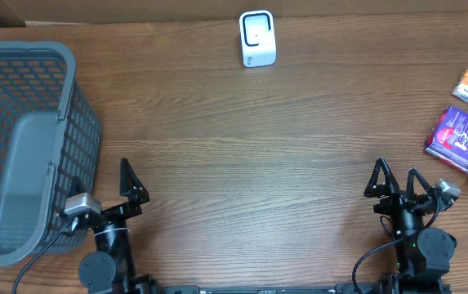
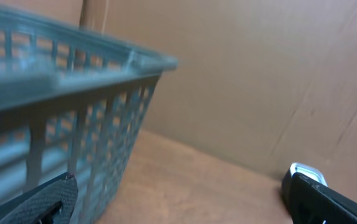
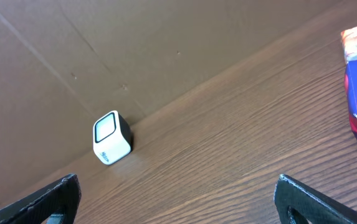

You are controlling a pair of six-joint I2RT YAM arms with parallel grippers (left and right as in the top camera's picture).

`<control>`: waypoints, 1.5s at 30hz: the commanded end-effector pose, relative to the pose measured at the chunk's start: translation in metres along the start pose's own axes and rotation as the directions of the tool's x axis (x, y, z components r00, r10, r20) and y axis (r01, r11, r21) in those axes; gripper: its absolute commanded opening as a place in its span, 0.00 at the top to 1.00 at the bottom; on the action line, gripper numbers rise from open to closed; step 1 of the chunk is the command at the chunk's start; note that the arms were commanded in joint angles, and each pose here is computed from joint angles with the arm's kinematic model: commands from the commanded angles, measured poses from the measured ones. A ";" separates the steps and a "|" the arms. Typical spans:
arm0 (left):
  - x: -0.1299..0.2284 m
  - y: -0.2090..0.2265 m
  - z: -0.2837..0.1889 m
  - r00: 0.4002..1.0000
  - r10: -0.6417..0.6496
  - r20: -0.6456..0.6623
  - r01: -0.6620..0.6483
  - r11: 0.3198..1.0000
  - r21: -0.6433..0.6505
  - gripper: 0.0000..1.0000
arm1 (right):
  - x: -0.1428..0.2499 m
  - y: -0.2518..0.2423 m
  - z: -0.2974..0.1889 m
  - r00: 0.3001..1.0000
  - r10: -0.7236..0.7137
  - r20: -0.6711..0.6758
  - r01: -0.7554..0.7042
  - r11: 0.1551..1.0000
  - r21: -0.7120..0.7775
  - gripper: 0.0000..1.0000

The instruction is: Scan the item barcode

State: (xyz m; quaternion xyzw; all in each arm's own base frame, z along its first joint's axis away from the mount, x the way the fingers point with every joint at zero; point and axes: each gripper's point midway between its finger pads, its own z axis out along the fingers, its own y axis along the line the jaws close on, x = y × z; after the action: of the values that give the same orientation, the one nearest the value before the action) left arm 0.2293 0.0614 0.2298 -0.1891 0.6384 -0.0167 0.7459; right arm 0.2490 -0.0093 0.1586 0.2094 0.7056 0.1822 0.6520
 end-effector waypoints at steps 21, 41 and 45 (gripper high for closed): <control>0.049 -0.009 0.003 0.996 0.000 -0.087 0.004 0.999 0.051 0.00 | 0.003 -0.001 0.001 1.000 -0.011 -0.003 0.011 1.000 0.000 0.00; 0.074 0.003 0.000 0.983 0.012 -0.185 -0.013 1.000 -0.002 0.00 | 0.007 0.015 -0.001 1.000 -0.017 -0.015 0.016 0.998 -0.065 0.00; 0.074 0.003 0.000 0.983 0.012 -0.185 -0.013 1.000 -0.002 0.00 | 0.007 0.015 -0.001 1.000 -0.017 -0.014 0.016 0.998 -0.065 0.00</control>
State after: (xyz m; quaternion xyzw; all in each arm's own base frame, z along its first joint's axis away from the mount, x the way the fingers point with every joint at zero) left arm 0.2424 0.0428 0.1593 -0.1838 0.7069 -0.0353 0.6821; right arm 0.2485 0.0058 0.1615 0.1855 0.7078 0.2018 0.6511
